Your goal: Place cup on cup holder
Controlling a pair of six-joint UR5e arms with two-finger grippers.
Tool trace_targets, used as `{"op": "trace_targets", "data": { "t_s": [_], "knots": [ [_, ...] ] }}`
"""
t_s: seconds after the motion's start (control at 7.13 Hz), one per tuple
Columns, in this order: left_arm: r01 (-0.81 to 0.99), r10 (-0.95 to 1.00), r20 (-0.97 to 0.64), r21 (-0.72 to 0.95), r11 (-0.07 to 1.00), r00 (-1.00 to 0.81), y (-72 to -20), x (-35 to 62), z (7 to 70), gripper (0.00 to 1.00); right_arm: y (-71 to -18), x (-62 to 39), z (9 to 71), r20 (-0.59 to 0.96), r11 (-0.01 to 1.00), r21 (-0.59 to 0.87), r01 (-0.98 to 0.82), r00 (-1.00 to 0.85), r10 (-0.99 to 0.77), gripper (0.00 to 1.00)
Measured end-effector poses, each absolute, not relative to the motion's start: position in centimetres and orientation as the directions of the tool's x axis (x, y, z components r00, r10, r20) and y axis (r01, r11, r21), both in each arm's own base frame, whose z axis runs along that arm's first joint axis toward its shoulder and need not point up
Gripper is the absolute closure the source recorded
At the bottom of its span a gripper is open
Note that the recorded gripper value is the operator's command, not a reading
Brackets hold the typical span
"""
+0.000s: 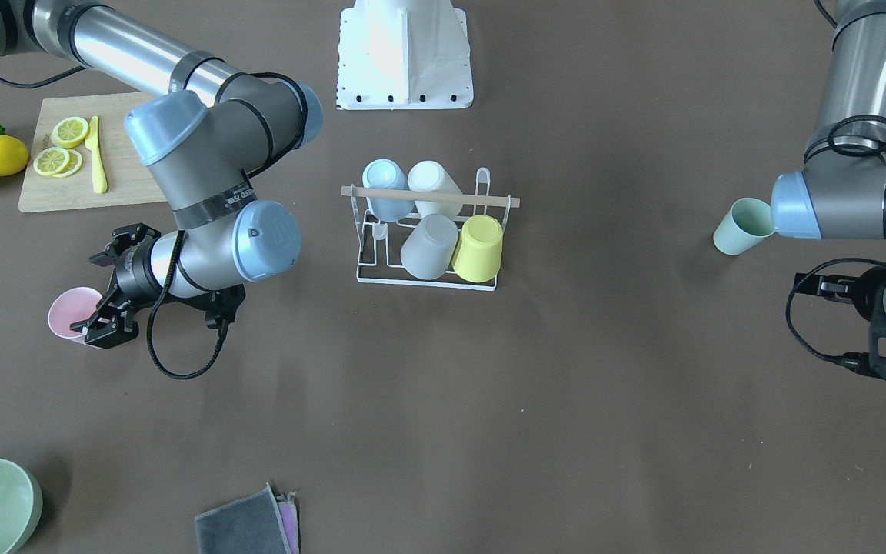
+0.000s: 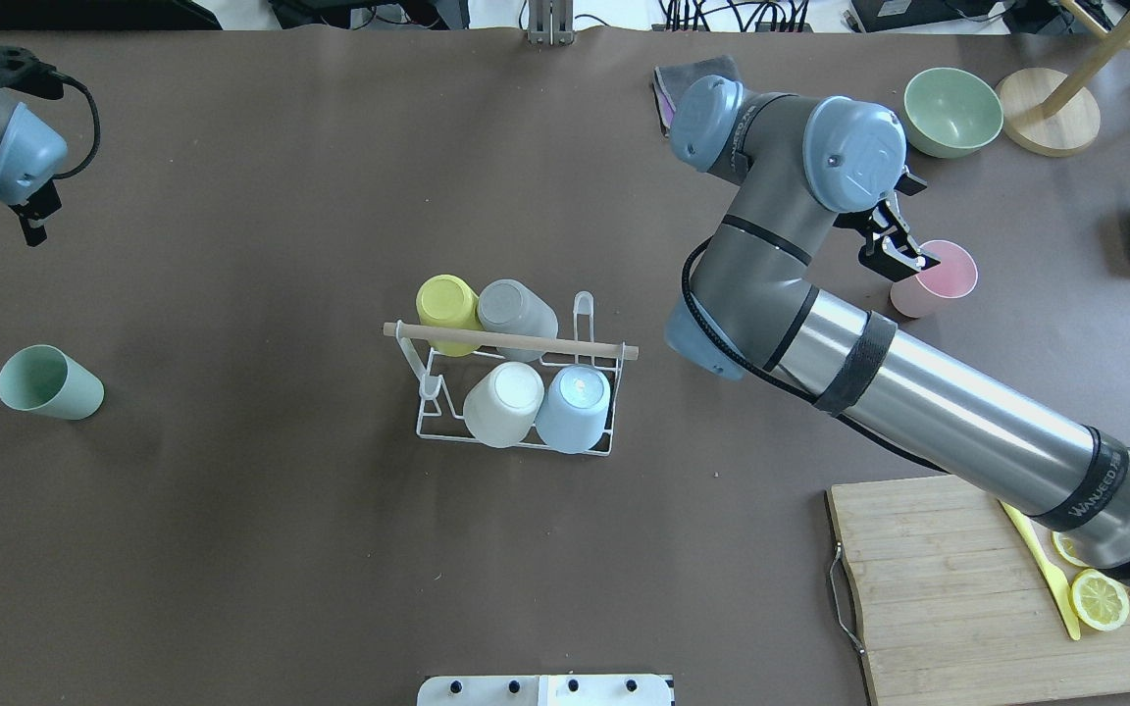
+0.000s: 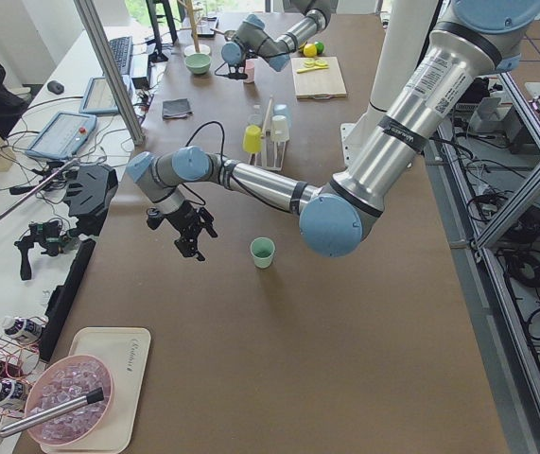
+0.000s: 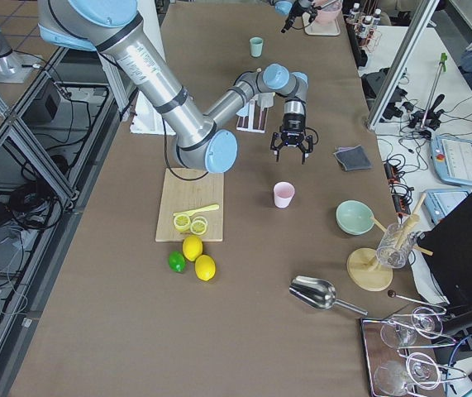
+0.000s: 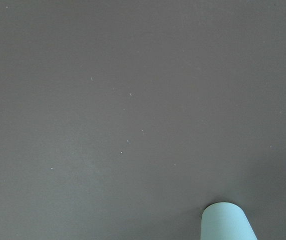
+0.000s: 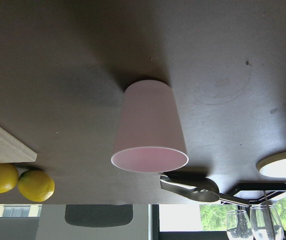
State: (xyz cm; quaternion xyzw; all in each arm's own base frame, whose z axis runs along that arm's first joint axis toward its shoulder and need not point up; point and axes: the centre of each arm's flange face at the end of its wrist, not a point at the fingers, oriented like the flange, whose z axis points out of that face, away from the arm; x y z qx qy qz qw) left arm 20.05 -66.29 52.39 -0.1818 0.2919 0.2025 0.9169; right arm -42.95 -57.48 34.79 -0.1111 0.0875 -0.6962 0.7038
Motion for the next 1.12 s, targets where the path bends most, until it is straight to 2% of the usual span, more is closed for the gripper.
{"op": "trace_targets", "data": {
  "t_s": [0.42, 1.12],
  "knots": [
    [-0.532, 0.286, -0.61, -0.268, 0.803, 0.739, -64.8, 24.4, 53.9, 0.03, -56.1, -46.5, 37.3, 0.003, -0.038, -0.315, 0.948, -0.039, -0.999, 0.0],
    [-0.557, 0.245, -0.641, -0.343, 0.756, 0.727, -62.4, 27.5, 55.4, 0.02, -55.8, -47.4, 40.2, -0.002, 0.008, -0.336, 0.942, 0.008, -1.0, 0.0]
  ]
}}
